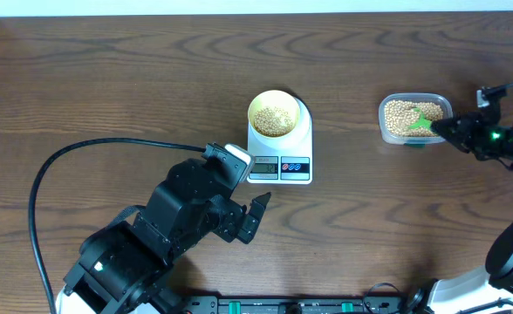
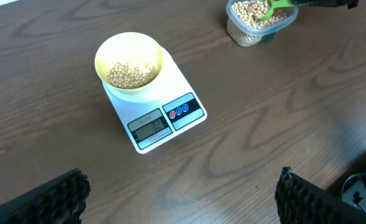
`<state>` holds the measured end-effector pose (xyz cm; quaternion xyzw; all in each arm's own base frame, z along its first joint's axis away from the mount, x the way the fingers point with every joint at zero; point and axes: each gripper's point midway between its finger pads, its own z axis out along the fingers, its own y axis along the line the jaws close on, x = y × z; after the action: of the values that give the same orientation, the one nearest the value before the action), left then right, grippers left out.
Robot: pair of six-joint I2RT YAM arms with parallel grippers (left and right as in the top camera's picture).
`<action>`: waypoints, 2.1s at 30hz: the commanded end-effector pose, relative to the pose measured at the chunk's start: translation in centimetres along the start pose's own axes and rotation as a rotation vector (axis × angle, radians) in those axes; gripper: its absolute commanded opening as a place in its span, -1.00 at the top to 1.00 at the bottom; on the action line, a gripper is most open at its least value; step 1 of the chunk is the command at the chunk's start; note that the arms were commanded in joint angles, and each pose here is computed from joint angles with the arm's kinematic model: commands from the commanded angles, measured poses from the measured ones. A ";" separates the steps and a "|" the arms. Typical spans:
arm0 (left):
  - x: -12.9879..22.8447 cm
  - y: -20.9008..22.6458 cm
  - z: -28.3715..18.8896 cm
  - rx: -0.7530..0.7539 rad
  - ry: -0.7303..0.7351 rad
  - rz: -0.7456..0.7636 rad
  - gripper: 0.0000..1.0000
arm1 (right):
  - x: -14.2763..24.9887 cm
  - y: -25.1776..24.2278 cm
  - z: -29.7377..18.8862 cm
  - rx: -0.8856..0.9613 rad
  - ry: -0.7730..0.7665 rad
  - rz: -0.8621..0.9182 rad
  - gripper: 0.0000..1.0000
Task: Scoop item into bowl and weigh 50g on scale
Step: 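Move right gripper back to the tub and scoop soybeans, then carry filled scoop with right gripper over the yellow bowl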
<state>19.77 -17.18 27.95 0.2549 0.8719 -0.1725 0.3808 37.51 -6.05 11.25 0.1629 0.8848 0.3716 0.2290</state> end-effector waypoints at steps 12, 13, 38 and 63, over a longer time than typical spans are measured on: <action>-0.3 0.1 -0.2 -0.003 -0.009 -0.003 -0.96 | -1.5 1.6 -4.3 -0.281 -0.121 0.045 0.98; -0.3 0.1 -0.2 -0.003 -0.009 -0.003 -0.96 | -1.6 2.0 -4.5 -0.308 -0.127 0.045 0.98; -0.3 0.1 -0.2 -0.003 -0.009 -0.003 -0.96 | 1.4 15.3 0.6 -0.708 0.127 -0.115 0.97; -0.3 0.1 -0.2 -0.003 -0.009 -0.003 -0.96 | 7.7 25.9 9.4 -0.741 0.332 -0.336 0.98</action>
<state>19.77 -17.18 27.95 0.2549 0.8719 -0.1725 0.3808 38.87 19.44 23.25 -0.1351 0.7279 0.6445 0.1912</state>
